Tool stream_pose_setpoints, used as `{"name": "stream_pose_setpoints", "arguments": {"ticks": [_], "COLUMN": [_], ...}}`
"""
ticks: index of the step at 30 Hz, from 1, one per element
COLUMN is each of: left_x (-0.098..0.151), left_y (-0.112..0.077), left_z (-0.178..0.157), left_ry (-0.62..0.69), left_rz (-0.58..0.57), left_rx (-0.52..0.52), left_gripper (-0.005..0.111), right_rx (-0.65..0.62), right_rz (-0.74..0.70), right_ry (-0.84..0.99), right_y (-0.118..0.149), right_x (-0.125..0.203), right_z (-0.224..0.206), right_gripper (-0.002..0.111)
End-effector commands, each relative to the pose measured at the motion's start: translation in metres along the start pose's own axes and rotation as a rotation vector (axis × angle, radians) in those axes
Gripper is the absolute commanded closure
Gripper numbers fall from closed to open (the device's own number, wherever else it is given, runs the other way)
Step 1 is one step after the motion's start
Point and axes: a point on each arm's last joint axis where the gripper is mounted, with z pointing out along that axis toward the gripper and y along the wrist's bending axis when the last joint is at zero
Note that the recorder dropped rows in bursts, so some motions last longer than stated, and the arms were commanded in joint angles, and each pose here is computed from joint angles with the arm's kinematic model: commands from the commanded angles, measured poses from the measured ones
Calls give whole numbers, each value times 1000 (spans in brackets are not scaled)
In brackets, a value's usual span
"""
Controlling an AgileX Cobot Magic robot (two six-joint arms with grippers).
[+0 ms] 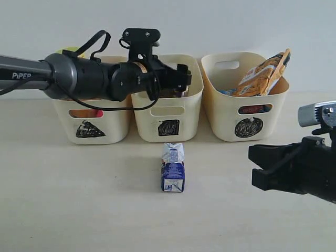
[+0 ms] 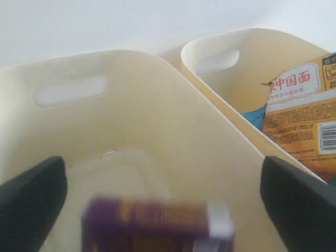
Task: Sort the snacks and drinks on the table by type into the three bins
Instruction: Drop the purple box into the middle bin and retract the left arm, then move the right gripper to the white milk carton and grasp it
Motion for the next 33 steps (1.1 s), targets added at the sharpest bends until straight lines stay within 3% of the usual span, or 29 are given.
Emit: {"name": "stream_pose_setpoints", "arguments": {"ticks": [1, 4, 6, 9, 11, 17, 22, 33], "left_x": [-18, -28, -36, -49, -55, -59, -54, -47], "left_y": [-1, -2, -4, -4, -3, -3, 2, 67], "left_z": [-8, -16, -24, -39, -47, -69, -97, -193], "left_ry": [-47, -40, -21, 20, 51, 120, 69, -84], "left_rz": [-3, -3, -4, -4, 3, 9, 6, -112], "left_rx": [2, 6, 10, 14, 13, 16, 2, -173], "left_gripper": [10, 14, 24, 60, 99, 102, 102, 102], "right_rx": [-7, -7, -7, -7, -7, -4, -4, -3], "right_rz": [-11, -11, -11, -11, -11, -11, -11, -10], "right_ry": [-7, -7, -7, -7, -7, -2, -2, -1], "right_y": [1, 1, 1, 1, 1, 1, 1, 1], "right_x": [0, 0, 0, 0, 0, 0, 0, 0], "right_z": [-1, -1, -1, -1, -1, -1, -1, -1], "right_gripper": [107, 107, 107, 107, 107, 107, 107, 107]}}
